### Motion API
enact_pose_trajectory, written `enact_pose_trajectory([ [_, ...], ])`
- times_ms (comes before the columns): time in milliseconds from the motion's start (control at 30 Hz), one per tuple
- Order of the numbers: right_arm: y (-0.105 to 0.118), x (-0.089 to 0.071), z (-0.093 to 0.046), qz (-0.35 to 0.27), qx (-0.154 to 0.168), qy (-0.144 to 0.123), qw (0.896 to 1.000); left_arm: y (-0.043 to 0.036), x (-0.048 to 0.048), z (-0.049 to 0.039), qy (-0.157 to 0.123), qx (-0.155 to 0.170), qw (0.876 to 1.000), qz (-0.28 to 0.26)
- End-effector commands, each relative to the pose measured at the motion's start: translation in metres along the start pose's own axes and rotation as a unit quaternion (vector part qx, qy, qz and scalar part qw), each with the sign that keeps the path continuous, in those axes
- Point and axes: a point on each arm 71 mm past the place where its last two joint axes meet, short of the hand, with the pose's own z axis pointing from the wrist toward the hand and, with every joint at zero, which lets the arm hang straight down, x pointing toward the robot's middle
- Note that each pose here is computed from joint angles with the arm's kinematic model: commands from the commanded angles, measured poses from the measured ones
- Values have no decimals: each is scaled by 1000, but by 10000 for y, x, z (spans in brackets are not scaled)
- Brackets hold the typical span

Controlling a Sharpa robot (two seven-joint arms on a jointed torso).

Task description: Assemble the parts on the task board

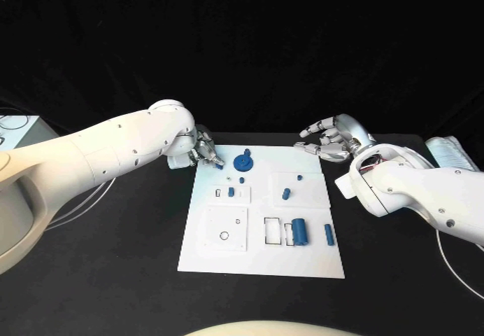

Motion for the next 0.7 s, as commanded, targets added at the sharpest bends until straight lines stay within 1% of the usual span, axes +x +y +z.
enact_pose_trajectory([
  [33,8,8,-2,-5,-7,6,1000,-15,13,-16,3,14,1000,-13],
  [133,1,2,-2,-5,-6,5,1000,-1,15,-56,-2,23,999,-27],
  [333,-12,-12,-6,-5,-5,4,1000,46,45,-174,-9,39,998,-53],
  [500,-26,-26,-9,-5,-3,3,1000,78,116,-303,-8,54,996,-66],
  [600,-35,-34,-11,-5,-1,3,1000,92,177,-374,-6,60,996,-66],
  [700,-43,-40,-13,-5,0,2,1000,117,234,-441,-13,62,996,-58],
])
